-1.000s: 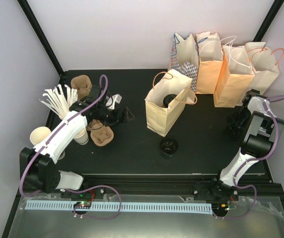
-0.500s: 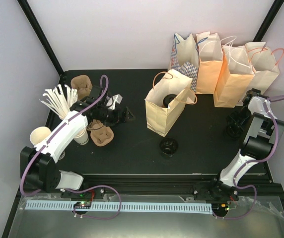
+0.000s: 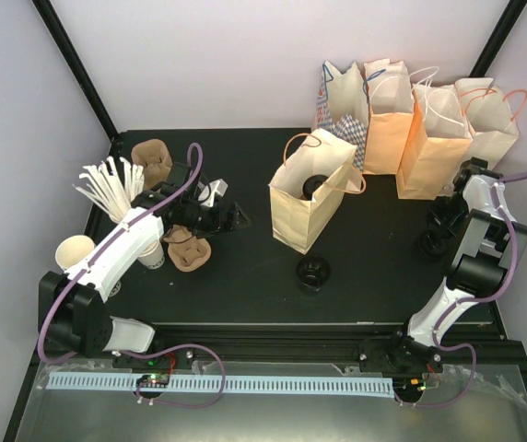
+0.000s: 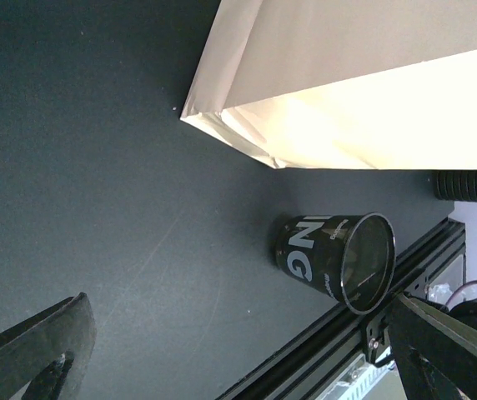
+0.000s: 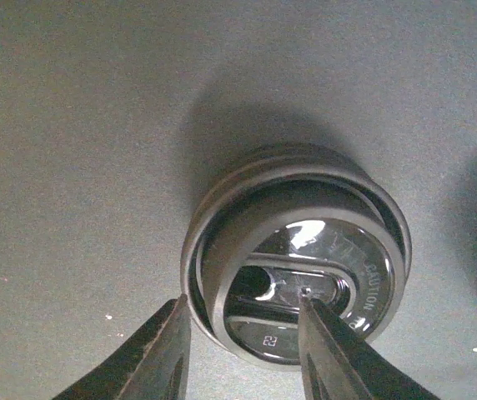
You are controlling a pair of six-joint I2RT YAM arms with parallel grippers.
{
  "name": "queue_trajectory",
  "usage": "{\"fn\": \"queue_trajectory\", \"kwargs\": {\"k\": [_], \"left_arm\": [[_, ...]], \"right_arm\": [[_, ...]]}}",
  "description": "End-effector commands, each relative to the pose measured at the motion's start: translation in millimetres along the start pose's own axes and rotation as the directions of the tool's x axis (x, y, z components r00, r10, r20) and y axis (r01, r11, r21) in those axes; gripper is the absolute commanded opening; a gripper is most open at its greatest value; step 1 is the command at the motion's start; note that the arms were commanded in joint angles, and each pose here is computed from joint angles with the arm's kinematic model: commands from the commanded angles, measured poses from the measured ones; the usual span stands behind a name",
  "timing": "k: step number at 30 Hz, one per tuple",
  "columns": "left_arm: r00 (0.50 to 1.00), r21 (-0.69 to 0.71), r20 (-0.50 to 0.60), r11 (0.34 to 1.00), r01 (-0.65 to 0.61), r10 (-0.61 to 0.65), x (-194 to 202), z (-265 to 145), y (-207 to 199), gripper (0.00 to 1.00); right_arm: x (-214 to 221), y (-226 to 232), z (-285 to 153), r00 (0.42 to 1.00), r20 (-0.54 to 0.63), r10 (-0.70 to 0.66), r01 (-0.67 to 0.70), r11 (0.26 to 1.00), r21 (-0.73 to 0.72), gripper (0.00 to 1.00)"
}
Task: Pack the takeout coffee
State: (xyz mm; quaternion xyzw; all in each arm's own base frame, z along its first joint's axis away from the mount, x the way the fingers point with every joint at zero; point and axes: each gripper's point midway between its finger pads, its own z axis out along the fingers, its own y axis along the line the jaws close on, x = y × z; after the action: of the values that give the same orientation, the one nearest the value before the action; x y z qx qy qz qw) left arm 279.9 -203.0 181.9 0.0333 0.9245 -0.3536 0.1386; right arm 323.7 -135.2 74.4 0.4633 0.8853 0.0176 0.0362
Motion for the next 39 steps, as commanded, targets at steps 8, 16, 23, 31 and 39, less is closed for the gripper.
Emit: {"fn": "queue_trajectory", "kwargs": {"k": [8,16,23,31,39], "left_arm": [[0.999,0.021,-0.001,0.999,-0.032,0.032,2,-1,-5,0.99],[1.000,0.017,-0.010,1.000,-0.027,0.027,1,2,-3,0.99],[1.000,0.016,-0.017,1.000,-0.023,0.023,-1,3,-3,0.99],[1.000,0.020,-0.020,1.000,-0.020,0.020,-2,4,-5,0.99],[1.000,0.024,-0.020,0.999,-0.022,0.023,0,4,-7,0.99]], "right_arm": [[-14,7,14,1.000,0.006,0.027,-0.027,1.000,-0.002,0.35],[-14,11,17,0.999,0.003,0.033,-0.033,0.999,-0.019,0.24],[-12,10,19,0.999,0.000,0.032,-0.032,0.999,-0.018,0.21],[-11,7,7,1.000,0.014,0.009,-0.008,1.000,-0.015,0.09],[-5,11,-22,0.999,0.041,-0.010,0.013,0.997,-0.070,0.07]]}}
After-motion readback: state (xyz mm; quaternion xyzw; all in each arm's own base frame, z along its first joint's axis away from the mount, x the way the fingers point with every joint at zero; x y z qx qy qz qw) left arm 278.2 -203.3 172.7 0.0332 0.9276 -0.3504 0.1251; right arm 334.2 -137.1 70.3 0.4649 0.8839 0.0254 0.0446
